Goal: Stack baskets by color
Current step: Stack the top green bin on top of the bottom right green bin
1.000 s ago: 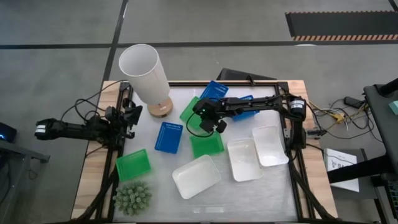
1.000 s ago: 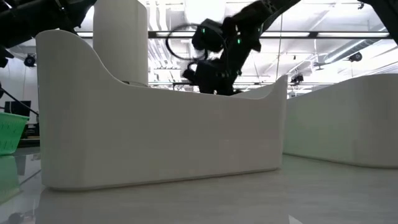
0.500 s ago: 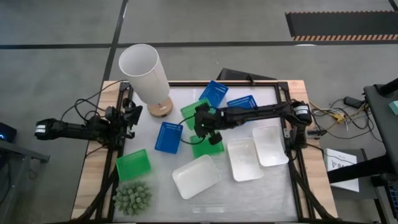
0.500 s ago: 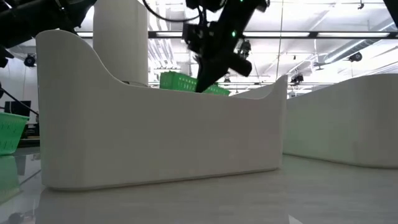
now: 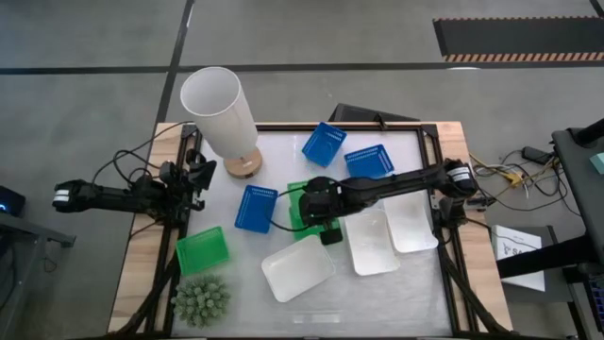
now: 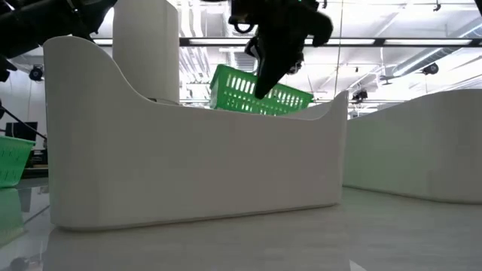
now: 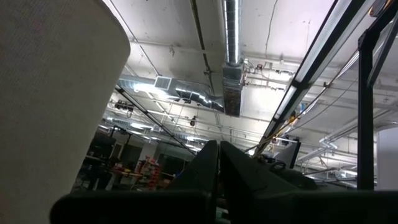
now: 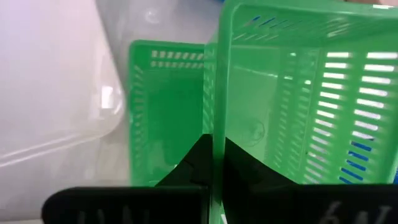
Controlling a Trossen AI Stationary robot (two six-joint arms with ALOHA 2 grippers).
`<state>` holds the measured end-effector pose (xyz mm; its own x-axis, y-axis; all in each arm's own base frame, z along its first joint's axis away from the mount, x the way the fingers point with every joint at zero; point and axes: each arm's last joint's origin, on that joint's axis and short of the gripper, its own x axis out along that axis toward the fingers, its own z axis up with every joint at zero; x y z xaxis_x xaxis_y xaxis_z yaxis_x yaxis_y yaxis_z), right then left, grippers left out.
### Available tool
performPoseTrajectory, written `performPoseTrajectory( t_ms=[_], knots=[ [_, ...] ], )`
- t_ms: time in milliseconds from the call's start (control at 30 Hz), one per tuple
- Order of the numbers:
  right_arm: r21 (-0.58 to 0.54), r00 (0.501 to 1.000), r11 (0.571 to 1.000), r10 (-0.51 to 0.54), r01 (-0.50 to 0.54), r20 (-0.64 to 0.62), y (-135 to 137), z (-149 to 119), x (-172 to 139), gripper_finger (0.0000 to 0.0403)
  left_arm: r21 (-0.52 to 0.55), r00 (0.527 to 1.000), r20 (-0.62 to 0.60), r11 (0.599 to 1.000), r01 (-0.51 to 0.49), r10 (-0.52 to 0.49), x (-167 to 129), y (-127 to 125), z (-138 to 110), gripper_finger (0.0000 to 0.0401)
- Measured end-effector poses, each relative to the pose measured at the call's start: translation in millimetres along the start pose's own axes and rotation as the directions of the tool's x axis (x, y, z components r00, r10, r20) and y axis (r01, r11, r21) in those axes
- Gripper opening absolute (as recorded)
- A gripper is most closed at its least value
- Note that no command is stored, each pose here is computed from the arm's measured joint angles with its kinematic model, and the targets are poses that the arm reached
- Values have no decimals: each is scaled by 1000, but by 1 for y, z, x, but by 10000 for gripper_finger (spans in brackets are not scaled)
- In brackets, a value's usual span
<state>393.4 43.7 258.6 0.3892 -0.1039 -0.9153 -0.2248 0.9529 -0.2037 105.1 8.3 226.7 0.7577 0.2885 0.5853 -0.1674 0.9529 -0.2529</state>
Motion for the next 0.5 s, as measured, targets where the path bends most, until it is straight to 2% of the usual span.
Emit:
performPoseTrajectory(
  t_ms=[233, 500],
  knots=[
    [36, 1000, 999, 12, -11, -1, 14, 2, -2, 8, 2, 1000, -8, 1000, 0, 0, 0, 0, -1, 0],
    [46, 999, 999, 17, -15, -41, 22, 3, 15, 8, 2, 1000, -8, 1000, 0, 0, 0, 0, -1, 0]
  ],
)
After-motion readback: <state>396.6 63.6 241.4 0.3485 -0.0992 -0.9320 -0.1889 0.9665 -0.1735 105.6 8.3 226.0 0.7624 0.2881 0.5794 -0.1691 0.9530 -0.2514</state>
